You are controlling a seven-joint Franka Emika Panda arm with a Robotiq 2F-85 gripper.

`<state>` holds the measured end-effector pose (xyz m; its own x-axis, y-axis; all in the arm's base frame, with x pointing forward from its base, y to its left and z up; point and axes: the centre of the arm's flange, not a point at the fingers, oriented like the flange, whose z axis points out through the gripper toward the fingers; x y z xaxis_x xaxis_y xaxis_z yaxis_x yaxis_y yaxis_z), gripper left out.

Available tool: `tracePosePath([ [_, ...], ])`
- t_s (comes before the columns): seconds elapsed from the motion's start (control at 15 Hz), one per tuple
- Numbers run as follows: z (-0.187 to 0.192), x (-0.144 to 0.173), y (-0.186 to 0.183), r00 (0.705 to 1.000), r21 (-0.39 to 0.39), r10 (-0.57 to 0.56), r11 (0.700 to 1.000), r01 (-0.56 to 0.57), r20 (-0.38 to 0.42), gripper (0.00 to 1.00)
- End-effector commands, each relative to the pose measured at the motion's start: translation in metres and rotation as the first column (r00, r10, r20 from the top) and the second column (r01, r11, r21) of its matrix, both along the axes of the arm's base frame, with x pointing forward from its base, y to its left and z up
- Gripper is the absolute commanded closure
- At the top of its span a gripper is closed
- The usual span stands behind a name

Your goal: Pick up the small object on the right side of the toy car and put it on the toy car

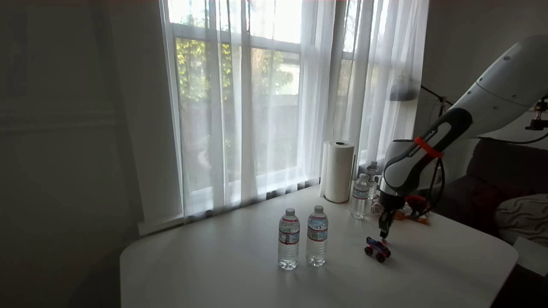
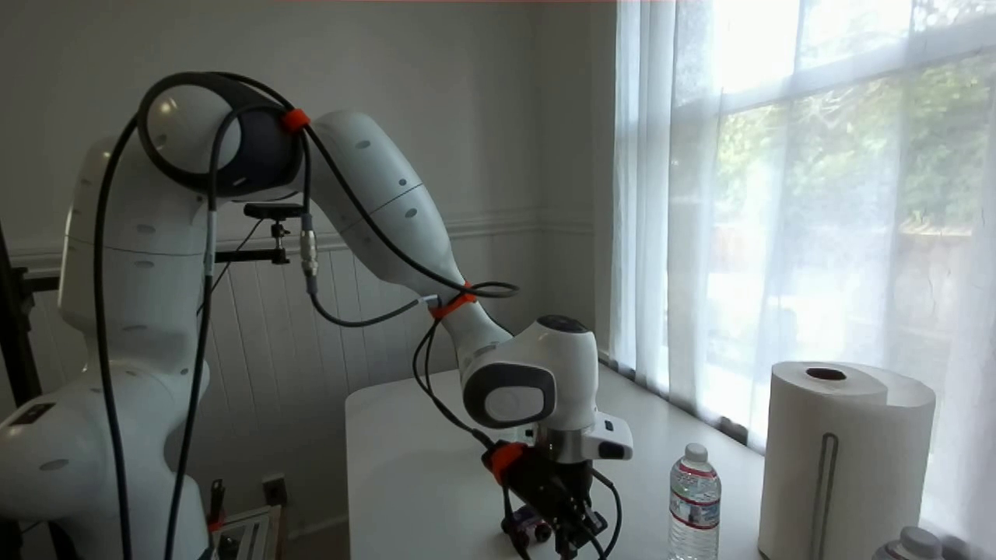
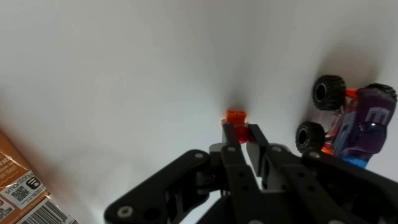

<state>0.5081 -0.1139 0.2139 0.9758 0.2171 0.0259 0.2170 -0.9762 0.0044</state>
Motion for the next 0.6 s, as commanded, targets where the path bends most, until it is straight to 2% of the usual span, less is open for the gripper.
tracePosePath([
  [0.0, 0.018, 0.002, 0.008, 1.000, -0.001, 0.016, 1.000, -0.016, 0.005, 0.97],
  [0.53, 0.052, 0.006, 0.033, 1.000, 0.013, 0.009, 1.000, -0.009, -0.016, 0.97],
])
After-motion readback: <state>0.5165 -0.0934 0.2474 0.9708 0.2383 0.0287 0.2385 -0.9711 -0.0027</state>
